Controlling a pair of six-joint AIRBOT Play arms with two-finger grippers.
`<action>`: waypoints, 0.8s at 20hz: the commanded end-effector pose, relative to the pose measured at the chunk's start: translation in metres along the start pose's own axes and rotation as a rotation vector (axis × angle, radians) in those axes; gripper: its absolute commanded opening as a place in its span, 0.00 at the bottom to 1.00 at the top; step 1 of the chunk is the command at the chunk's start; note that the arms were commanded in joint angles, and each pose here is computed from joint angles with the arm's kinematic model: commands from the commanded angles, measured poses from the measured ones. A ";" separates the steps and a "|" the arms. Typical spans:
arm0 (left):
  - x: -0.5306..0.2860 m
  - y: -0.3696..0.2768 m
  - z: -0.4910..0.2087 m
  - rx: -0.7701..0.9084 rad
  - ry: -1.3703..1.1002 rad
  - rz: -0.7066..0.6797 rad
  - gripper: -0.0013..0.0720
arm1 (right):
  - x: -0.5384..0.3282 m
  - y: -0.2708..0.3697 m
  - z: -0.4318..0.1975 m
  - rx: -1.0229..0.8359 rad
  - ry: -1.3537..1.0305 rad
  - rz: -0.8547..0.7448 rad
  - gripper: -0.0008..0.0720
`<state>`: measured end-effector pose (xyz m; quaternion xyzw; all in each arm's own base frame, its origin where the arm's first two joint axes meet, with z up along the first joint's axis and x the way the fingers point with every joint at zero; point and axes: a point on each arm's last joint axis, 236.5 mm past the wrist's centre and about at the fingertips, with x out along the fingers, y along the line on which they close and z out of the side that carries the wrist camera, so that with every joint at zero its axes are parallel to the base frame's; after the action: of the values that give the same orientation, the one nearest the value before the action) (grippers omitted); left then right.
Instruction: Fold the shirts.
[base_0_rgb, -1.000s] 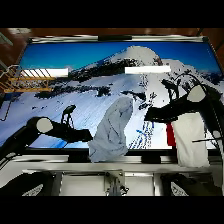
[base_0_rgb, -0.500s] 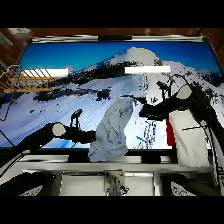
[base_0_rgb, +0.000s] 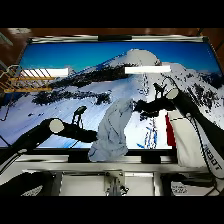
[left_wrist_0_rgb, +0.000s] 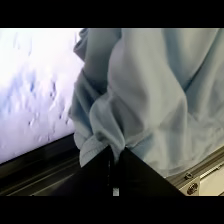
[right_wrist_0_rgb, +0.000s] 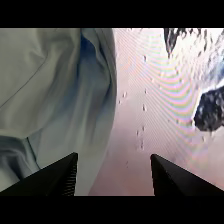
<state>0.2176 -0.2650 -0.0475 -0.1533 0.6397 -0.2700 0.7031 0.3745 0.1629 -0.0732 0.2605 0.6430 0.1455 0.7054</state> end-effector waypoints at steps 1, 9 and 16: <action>-0.017 -0.010 0.004 0.060 -0.036 -0.012 0.07 | 0.024 0.002 -0.001 0.031 0.037 0.065 0.79; -0.059 -0.016 0.034 0.085 -0.167 -0.021 0.07 | 0.057 0.027 0.000 0.030 -0.002 0.083 0.78; -0.177 -0.057 0.133 0.297 -0.497 0.061 0.07 | -0.021 0.061 0.047 -0.275 -0.189 0.138 0.10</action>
<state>0.2982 -0.2444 0.0891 -0.1268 0.4748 -0.3040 0.8161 0.4080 0.2024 -0.0683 0.2620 0.5851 0.2067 0.7391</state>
